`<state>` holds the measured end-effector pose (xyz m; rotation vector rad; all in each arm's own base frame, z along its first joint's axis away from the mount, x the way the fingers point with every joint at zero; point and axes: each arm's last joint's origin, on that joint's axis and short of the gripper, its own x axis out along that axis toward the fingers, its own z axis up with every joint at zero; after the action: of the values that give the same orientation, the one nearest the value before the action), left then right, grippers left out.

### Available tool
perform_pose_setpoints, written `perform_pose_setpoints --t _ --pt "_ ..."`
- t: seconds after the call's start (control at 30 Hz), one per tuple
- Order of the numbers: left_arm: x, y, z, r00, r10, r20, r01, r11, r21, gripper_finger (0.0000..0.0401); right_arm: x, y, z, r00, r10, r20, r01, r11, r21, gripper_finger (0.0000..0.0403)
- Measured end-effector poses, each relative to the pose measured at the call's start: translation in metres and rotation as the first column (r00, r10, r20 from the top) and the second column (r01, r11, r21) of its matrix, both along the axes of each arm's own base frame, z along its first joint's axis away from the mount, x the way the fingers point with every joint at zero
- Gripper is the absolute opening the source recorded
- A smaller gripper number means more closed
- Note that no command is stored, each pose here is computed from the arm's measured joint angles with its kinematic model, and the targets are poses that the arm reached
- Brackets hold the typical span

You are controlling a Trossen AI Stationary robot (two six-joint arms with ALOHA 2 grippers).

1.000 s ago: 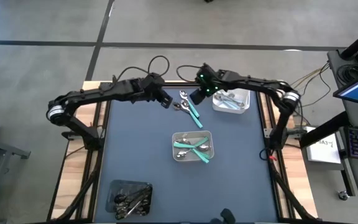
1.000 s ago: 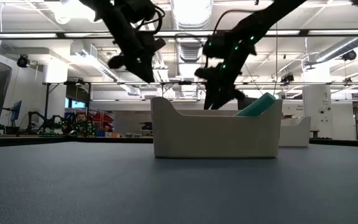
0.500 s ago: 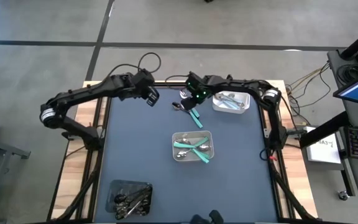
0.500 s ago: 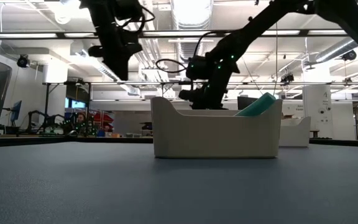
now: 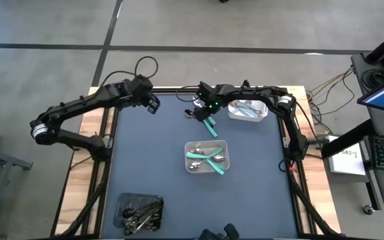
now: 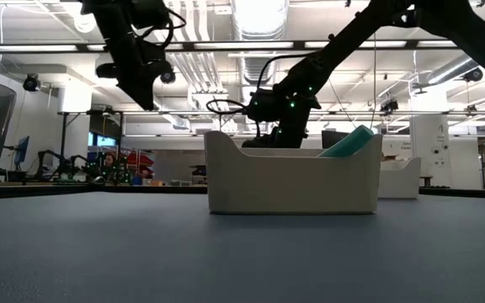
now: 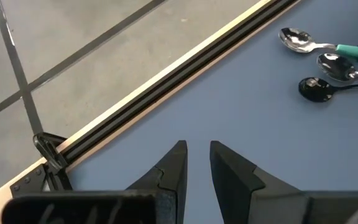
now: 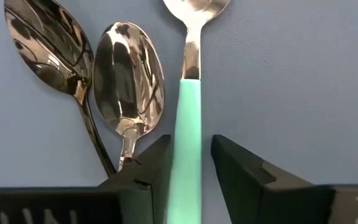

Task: Sort silverware by color (type)
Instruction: Put the green spoon into the gray bin

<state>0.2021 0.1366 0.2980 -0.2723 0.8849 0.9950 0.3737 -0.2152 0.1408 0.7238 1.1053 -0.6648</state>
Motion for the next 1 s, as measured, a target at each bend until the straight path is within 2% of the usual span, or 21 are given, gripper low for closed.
perform_pose_setpoints --t 0.23,0.4,0.47,0.6,0.77,0.87,1.0 --pt "-0.007 -0.003 0.000 1.000 -0.022 -0.007 0.022 1.000 0.016 0.0053 0.000 0.001 -0.002 1.000 0.024 -0.014 -0.024 1.000 -0.008 0.0042" --pt "-0.017 -0.004 0.003 0.997 -0.046 -0.059 0.047 0.999 0.018 0.0053 -0.003 0.003 0.013 0.998 0.042 0.040 -0.043 0.999 0.031 0.0041" --pt "-0.022 -0.004 0.006 0.997 -0.050 -0.067 0.052 0.998 0.028 0.0053 -0.005 0.007 0.026 0.996 0.052 0.074 -0.056 0.997 0.053 0.0041" --pt "-0.032 -0.003 0.012 0.995 -0.063 -0.072 0.067 0.997 0.050 0.0053 -0.008 0.019 0.075 0.962 0.132 0.237 -0.145 0.989 0.036 0.0041" --pt "-0.041 -0.003 0.019 0.993 -0.091 -0.075 0.096 0.993 0.068 0.0053 -0.013 0.050 0.118 0.917 0.237 0.321 -0.248 0.969 -0.008 0.0041" --pt "-0.046 -0.003 0.022 0.989 -0.112 -0.096 0.121 0.989 0.086 0.0053 -0.019 0.079 0.140 0.883 0.318 0.344 -0.344 0.939 0.016 0.0041" --pt "-0.052 -0.003 0.025 0.981 -0.141 -0.132 0.156 0.982 0.108 0.0053 -0.021 0.120 0.148 0.871 0.391 0.296 -0.427 0.902 0.065 0.0041"
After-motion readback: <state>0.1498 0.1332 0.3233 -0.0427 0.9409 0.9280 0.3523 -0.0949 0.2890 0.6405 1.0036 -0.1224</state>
